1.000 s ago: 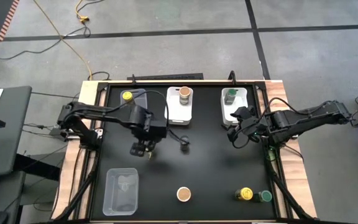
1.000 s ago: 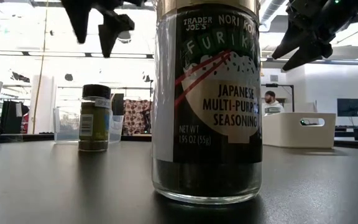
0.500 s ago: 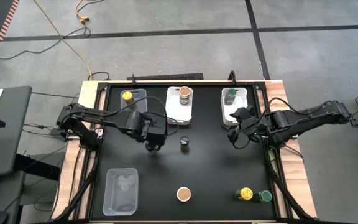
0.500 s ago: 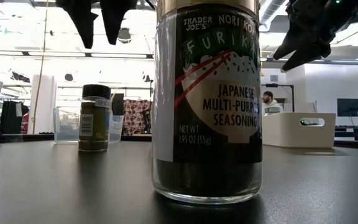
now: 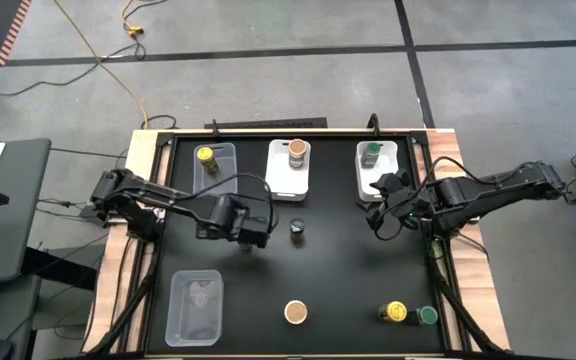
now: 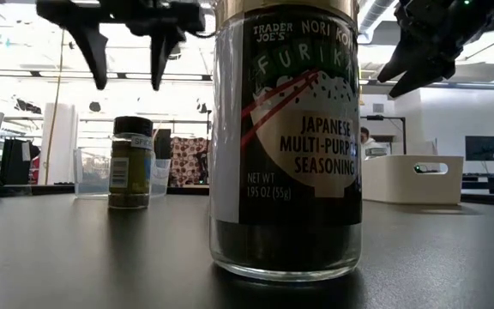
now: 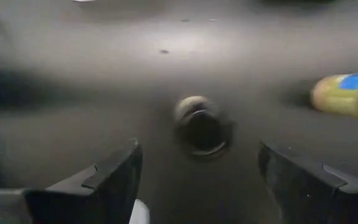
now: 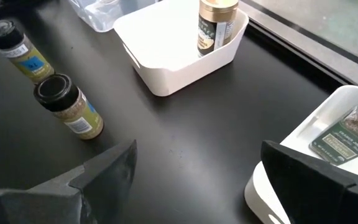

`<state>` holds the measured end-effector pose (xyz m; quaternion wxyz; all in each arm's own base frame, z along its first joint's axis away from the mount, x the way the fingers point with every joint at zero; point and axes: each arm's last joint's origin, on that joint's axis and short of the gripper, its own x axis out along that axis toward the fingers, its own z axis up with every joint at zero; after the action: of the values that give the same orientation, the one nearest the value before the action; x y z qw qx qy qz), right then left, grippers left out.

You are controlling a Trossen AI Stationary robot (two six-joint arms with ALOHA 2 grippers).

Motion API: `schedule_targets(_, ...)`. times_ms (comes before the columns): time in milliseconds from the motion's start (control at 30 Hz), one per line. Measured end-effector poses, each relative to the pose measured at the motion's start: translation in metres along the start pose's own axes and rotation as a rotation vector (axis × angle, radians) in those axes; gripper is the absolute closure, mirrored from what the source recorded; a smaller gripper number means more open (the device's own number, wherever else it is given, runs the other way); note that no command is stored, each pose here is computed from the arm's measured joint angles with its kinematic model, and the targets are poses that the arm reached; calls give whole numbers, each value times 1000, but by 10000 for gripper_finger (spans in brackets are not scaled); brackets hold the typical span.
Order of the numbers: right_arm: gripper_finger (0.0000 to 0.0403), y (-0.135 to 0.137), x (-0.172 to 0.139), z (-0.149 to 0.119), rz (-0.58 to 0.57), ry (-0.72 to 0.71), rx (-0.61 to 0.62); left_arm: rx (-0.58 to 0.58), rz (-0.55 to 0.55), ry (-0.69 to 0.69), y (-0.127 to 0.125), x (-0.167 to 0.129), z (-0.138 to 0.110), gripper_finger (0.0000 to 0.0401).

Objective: Sort spices by type
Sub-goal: Put the left black spice bottle into the bottom transparent bin

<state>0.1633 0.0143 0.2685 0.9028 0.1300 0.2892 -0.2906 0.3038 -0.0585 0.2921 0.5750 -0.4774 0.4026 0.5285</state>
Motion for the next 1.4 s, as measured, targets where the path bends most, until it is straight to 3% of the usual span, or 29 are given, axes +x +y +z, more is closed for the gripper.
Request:
schedule_targets(267,30,0,0,0,0,0,-3,-52,-57,40,-6,23,2,99)
schedule_targets(1033,30,0,0,0,1,0,-53,-112,-2,85,2,59,5,101)
schedule_targets(1400,30,0,0,0,2,0,-52,-114,-2,130,3,66,4,167)
